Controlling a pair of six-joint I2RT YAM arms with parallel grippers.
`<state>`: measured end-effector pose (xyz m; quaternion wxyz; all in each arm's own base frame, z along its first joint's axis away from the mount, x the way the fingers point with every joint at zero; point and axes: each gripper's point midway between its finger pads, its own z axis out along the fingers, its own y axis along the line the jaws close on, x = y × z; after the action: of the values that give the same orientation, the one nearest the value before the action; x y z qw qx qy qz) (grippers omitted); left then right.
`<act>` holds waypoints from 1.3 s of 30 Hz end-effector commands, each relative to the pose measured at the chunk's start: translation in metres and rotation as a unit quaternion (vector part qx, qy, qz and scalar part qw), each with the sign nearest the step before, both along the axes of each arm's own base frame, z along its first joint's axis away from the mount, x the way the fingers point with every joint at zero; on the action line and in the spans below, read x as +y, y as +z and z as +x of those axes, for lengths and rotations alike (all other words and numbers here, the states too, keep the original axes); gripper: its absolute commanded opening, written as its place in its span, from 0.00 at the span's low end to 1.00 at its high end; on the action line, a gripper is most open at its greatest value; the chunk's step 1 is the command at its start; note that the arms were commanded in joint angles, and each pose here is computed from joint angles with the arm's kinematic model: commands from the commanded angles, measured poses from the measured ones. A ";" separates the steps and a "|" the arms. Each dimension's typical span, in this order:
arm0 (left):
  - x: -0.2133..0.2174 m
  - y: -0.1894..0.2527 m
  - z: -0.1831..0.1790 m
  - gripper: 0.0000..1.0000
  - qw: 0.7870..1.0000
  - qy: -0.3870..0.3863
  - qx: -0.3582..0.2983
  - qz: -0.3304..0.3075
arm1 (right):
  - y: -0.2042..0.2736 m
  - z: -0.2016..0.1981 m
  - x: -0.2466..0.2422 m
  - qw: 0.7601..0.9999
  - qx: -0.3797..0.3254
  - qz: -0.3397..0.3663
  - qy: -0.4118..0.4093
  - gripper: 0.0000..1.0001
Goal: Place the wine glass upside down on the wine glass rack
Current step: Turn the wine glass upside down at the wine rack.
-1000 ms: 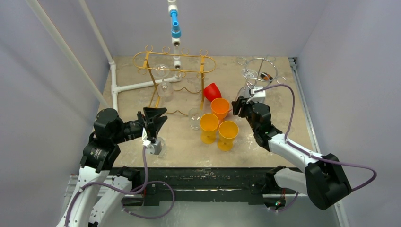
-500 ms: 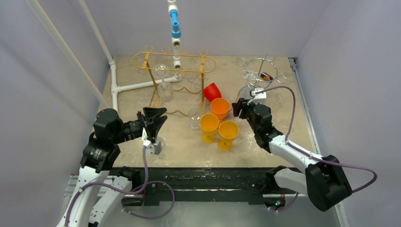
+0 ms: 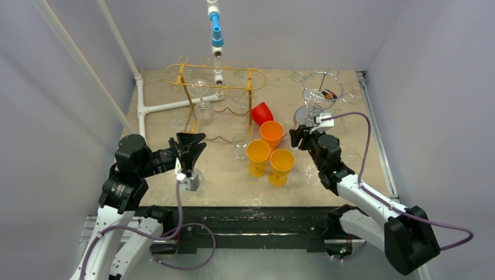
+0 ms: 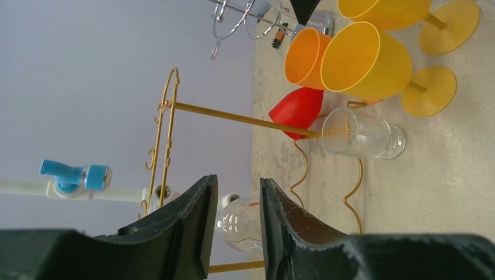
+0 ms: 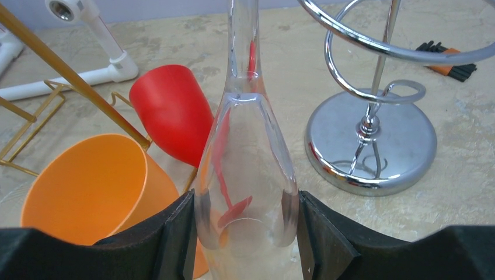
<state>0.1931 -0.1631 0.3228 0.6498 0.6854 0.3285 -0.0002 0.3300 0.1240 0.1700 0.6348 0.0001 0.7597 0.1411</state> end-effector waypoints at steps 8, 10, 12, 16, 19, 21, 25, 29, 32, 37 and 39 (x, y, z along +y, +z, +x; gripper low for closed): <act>-0.002 0.010 -0.002 0.36 1.000 -0.008 -0.014 -0.011 | -0.007 0.013 -0.003 0.999 0.017 0.012 -0.031 0.00; -0.002 0.011 -0.002 0.38 1.000 -0.008 -0.015 -0.011 | -0.009 0.014 -0.004 0.999 0.019 0.016 -0.035 0.00; -0.002 0.011 -0.002 0.44 1.000 -0.008 -0.015 -0.011 | -0.011 0.014 -0.005 0.999 0.023 0.018 -0.041 0.00; -0.003 0.012 -0.002 0.48 1.000 -0.011 -0.016 -0.012 | -0.013 0.015 -0.010 0.998 0.029 0.023 -0.060 0.00; -0.003 0.013 -0.002 0.49 1.000 -0.011 -0.017 -0.013 | -0.012 0.014 -0.012 0.997 0.028 0.026 -0.065 0.02; -0.003 0.013 -0.003 0.52 1.000 -0.011 -0.016 -0.014 | -0.013 0.014 -0.014 0.997 0.030 0.026 -0.070 0.05; -0.003 0.014 -0.004 0.57 1.000 -0.011 -0.017 -0.015 | -0.013 0.015 -0.014 0.996 0.033 0.030 -0.073 0.23; -0.003 0.014 -0.004 0.68 1.000 -0.013 -0.016 -0.015 | -0.019 0.018 -0.015 0.994 0.056 0.030 -0.085 0.57; -0.003 0.012 -0.005 0.76 1.000 -0.013 -0.007 -0.016 | -0.020 0.020 -0.013 0.994 0.070 0.027 -0.083 0.68; -0.005 0.008 -0.007 0.85 0.998 -0.011 0.044 -0.035 | -0.008 0.016 -0.012 0.994 0.076 0.027 -0.078 0.76; -0.007 0.006 -0.008 0.89 0.996 -0.011 0.082 -0.045 | -0.002 0.012 -0.013 0.994 0.080 0.025 -0.076 0.79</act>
<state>0.1911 -0.1647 0.3215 0.6510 0.6755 0.3453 -0.0233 0.3407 0.1116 0.1352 0.5668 0.0732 0.8144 0.1010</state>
